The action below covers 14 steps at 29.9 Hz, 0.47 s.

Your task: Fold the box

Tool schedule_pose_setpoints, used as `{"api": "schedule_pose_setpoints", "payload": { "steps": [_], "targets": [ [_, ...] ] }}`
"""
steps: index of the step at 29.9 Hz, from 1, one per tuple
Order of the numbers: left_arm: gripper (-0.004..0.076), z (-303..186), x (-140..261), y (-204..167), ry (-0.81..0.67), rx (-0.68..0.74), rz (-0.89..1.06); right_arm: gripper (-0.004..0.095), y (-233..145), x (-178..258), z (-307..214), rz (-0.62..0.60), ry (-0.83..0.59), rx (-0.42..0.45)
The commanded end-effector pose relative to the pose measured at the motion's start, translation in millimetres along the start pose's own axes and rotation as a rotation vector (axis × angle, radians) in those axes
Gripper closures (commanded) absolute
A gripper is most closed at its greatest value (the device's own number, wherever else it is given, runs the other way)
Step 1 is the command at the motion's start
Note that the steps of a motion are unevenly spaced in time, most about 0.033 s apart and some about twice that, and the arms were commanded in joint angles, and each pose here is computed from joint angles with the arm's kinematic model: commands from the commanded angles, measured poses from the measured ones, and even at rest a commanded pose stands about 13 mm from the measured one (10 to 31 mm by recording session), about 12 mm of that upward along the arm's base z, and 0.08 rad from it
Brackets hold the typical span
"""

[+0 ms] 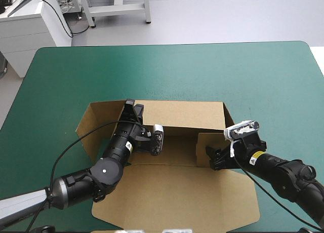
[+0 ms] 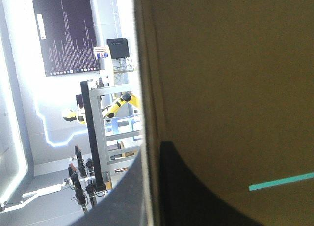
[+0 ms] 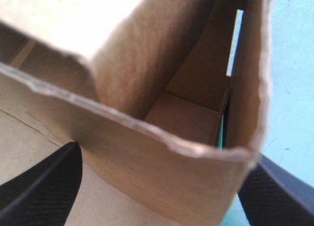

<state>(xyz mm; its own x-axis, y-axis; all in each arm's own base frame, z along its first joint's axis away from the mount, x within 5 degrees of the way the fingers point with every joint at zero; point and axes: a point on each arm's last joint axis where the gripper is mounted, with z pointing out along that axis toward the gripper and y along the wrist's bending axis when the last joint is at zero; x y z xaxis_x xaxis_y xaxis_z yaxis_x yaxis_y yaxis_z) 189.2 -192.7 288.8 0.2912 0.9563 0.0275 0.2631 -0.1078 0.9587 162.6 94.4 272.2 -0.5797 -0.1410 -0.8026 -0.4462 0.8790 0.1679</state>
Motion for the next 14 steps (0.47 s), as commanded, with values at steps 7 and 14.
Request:
{"api": "schedule_pose_setpoints", "payload": {
  "steps": [7,14],
  "targets": [
    [0.0732,-7,2,15,0.001,-0.066,-0.021,0.0256,-1,-17,17,0.019,-0.102,0.019],
    [0.0732,-7,1,15,-0.006,-0.063,-0.023,0.0823,-1,-18,18,0.0,-0.117,0.021]
  ]
}}
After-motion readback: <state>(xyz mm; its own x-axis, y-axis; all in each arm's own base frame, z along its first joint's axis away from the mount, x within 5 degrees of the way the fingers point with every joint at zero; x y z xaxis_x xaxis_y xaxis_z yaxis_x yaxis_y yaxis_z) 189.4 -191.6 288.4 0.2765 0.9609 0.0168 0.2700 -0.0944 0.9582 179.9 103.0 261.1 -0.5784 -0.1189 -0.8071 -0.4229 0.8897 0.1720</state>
